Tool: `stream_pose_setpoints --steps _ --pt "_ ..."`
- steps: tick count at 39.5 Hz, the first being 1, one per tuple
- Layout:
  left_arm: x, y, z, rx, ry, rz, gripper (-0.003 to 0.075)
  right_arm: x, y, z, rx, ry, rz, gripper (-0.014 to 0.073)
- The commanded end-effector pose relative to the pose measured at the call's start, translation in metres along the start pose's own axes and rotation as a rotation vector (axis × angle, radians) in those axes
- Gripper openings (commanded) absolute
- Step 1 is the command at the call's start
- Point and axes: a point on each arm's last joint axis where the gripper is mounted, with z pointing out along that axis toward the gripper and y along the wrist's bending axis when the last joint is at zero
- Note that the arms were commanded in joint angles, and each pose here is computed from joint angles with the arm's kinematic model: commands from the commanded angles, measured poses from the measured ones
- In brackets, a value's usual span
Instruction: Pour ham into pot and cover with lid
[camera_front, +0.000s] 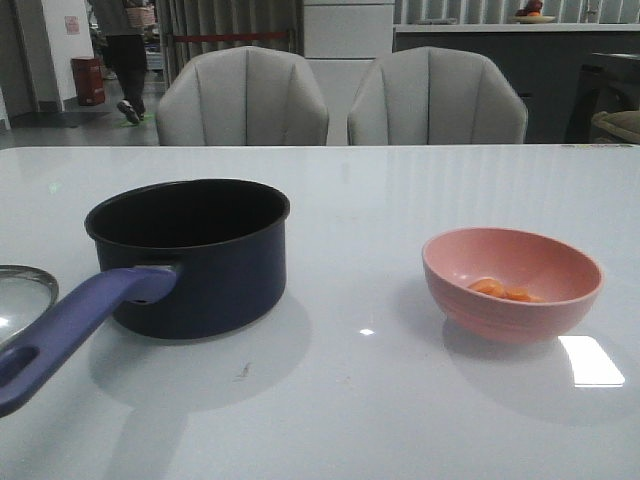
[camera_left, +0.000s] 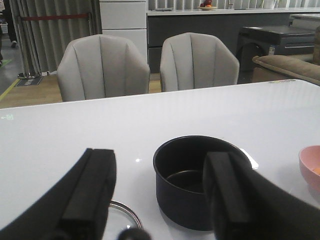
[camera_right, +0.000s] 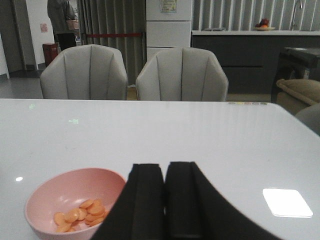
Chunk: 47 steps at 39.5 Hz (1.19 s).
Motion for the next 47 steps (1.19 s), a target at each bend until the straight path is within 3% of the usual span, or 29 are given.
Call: stream_pose_setpoints --steps 1,7,12,22,26,30,34,47 --pt "-0.016 -0.001 -0.001 0.012 -0.1 -0.002 0.0424 -0.04 0.004 0.005 -0.01 -0.054 0.018 0.0139" --pt "-0.016 -0.001 -0.001 0.012 -0.1 -0.002 0.0424 -0.071 0.007 0.021 0.007 0.1 0.019 0.0139" --pt "-0.016 -0.001 -0.001 0.012 -0.1 -0.002 0.0424 -0.069 0.006 0.031 0.026 0.276 0.019 0.0139" --pt "-0.016 -0.001 -0.001 0.012 -0.102 -0.002 0.0424 -0.064 0.007 0.039 0.029 0.34 0.047 0.0143" --pt "-0.016 -0.001 -0.001 0.012 -0.102 -0.002 0.0424 -0.067 0.007 0.044 0.03 0.349 0.047 0.0208" --pt "-0.016 -0.001 -0.001 0.012 -0.102 -0.002 0.0424 -0.07 0.008 0.056 0.035 0.392 0.047 0.0342" --pt "-0.016 -0.001 -0.001 0.012 -0.102 -0.002 0.0424 -0.071 0.008 0.072 0.041 0.448 0.052 0.0417" --pt "-0.016 -0.001 -0.001 0.013 -0.103 -0.003 0.0424 -0.069 0.012 0.155 0.063 0.782 0.111 0.0421"
